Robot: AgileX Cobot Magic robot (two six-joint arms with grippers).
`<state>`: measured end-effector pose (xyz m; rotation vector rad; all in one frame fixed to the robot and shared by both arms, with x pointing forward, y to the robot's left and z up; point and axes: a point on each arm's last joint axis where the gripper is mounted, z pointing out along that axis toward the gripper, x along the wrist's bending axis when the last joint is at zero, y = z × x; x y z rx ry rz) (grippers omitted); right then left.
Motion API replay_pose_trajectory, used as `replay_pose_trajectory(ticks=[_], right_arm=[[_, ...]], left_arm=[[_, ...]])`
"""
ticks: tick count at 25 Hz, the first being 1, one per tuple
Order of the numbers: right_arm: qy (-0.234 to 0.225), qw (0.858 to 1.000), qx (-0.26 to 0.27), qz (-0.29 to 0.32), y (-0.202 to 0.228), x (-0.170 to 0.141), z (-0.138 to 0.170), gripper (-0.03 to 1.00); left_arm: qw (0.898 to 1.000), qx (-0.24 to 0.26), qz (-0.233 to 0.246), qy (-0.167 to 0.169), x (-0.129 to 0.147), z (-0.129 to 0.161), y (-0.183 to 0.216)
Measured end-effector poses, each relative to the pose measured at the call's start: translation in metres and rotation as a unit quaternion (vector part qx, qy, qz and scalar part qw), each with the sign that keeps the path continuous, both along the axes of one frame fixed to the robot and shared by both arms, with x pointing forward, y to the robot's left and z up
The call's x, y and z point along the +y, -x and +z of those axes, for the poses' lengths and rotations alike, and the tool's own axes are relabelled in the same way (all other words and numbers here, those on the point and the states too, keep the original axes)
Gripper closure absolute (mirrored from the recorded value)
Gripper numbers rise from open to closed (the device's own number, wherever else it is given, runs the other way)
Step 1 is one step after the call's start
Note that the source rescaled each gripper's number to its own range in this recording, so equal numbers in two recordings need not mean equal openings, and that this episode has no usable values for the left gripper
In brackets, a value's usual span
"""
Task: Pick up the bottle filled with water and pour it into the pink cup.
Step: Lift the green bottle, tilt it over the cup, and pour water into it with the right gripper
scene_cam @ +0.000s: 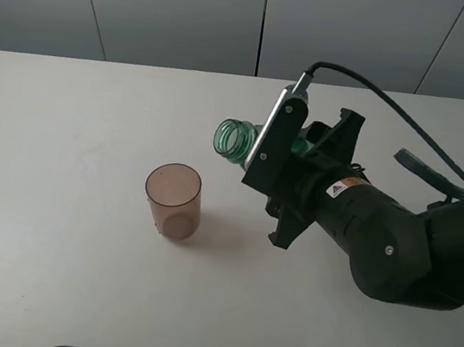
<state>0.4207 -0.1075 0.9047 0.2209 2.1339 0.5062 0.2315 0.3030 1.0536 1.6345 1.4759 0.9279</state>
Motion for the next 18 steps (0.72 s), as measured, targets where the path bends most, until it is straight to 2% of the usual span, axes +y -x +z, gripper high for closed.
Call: replay_pose_trajectory(ticks=[9, 18], right_arm=[[0.012, 1.0, -0.002, 0.022, 0.006, 0.005, 0.0, 0.96], [-0.005, 1.0, -0.01, 0.025, -0.002, 0.02, 0.011, 0.96]], left_arm=[[1.0, 0.0, 0.0, 0.0, 0.0, 0.0, 0.0], [1.0, 0.0, 0.0, 0.0, 0.0, 0.0, 0.0]])
